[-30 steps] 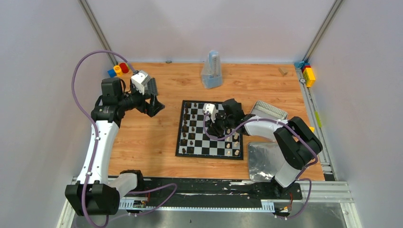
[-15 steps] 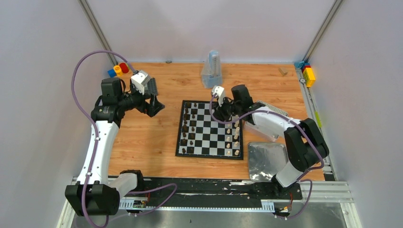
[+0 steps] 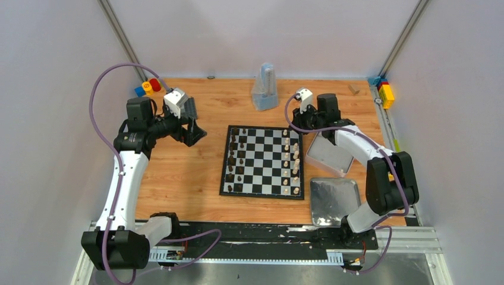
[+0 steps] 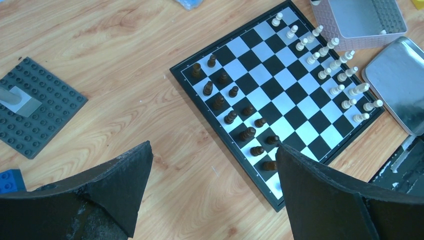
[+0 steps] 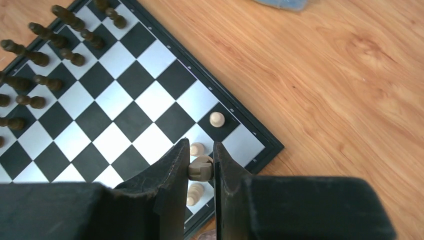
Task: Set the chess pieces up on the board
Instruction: Place the chess piece on the chessboard.
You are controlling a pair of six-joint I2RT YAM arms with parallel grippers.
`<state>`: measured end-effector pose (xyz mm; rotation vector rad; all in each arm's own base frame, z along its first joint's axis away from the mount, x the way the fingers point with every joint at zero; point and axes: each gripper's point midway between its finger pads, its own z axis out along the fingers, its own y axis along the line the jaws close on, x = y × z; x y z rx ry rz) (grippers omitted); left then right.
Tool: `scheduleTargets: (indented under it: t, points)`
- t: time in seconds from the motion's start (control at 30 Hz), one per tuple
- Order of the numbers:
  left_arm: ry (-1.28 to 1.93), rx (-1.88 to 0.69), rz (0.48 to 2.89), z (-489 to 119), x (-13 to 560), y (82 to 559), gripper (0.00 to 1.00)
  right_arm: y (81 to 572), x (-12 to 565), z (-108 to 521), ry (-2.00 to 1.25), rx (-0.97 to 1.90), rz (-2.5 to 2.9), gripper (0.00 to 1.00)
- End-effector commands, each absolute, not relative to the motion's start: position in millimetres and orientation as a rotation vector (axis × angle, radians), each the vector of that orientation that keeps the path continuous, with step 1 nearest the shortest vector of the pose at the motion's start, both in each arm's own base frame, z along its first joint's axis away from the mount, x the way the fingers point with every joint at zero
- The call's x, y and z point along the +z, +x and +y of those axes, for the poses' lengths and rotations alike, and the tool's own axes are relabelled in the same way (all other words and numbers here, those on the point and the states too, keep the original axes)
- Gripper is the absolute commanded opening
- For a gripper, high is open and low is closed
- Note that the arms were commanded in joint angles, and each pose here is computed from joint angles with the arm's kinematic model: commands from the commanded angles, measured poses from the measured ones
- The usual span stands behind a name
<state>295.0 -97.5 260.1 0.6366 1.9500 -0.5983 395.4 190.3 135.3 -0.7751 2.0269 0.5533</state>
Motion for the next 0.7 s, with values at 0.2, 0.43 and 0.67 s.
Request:
scheduleTargets:
  t: [0.2, 0.43, 0.67]
  points:
    - [0.646, -0.629, 1.884, -103.3, 284.2, 290.3, 1.00, 411.4, 116.4, 170.4, -0.669, 0.522, 2.120, 0.00]
    - [0.646, -0.632, 1.880, -103.8, 284.6, 289.3, 1.00, 408.0, 94.4, 169.0, -0.652, 0.552, 2.174, 0.02]
    - [0.645, -0.637, 1.879, -104.2, 283.8, 287.9, 1.00, 400.5, 78.5, 168.3, -0.649, 0.565, 2.210, 0.03]
